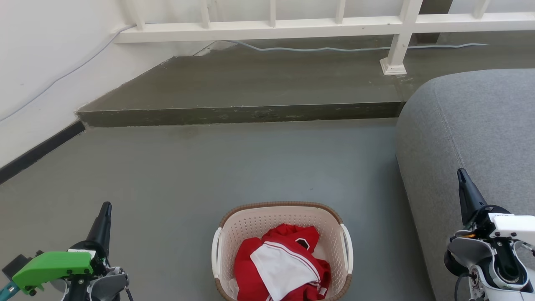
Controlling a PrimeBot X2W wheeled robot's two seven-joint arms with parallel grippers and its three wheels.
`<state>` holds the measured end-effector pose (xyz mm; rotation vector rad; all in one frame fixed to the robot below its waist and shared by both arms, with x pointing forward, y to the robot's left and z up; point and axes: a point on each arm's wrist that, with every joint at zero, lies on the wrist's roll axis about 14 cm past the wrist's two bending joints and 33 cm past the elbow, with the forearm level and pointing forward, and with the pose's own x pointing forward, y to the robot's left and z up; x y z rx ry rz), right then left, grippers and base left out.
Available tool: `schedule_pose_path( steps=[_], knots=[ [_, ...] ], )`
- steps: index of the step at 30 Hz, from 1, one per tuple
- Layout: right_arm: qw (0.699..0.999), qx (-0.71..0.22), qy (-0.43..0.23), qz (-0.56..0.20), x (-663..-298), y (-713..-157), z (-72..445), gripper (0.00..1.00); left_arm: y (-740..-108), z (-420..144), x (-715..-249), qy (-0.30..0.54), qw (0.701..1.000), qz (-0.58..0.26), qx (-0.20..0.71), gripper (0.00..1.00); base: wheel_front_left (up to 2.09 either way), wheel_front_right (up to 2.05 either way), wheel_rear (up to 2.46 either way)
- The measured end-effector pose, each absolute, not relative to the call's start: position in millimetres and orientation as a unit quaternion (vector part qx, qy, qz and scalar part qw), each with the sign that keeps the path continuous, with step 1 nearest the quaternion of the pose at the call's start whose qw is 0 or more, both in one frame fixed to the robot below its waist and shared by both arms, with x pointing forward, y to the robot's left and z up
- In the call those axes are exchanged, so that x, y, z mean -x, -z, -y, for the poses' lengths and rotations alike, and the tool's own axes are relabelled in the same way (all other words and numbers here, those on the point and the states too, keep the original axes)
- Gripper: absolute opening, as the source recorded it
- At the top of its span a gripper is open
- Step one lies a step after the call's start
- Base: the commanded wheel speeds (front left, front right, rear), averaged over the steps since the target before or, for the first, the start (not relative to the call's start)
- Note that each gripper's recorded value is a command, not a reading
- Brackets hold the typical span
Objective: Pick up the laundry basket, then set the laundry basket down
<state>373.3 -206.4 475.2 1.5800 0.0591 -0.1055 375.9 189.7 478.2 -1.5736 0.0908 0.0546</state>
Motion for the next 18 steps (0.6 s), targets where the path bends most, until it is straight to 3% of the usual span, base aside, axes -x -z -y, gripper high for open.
schedule_pose_path(
  steps=[18],
  knots=[
    [0.702, -0.711, 0.047, -0.026, -373.3, -475.4, 206.3, 0.00, -478.2, -189.6, -376.0, -0.025, 0.705, -0.041, 0.708, 0.00, 0.00, 0.00, 0.00]
  ],
)
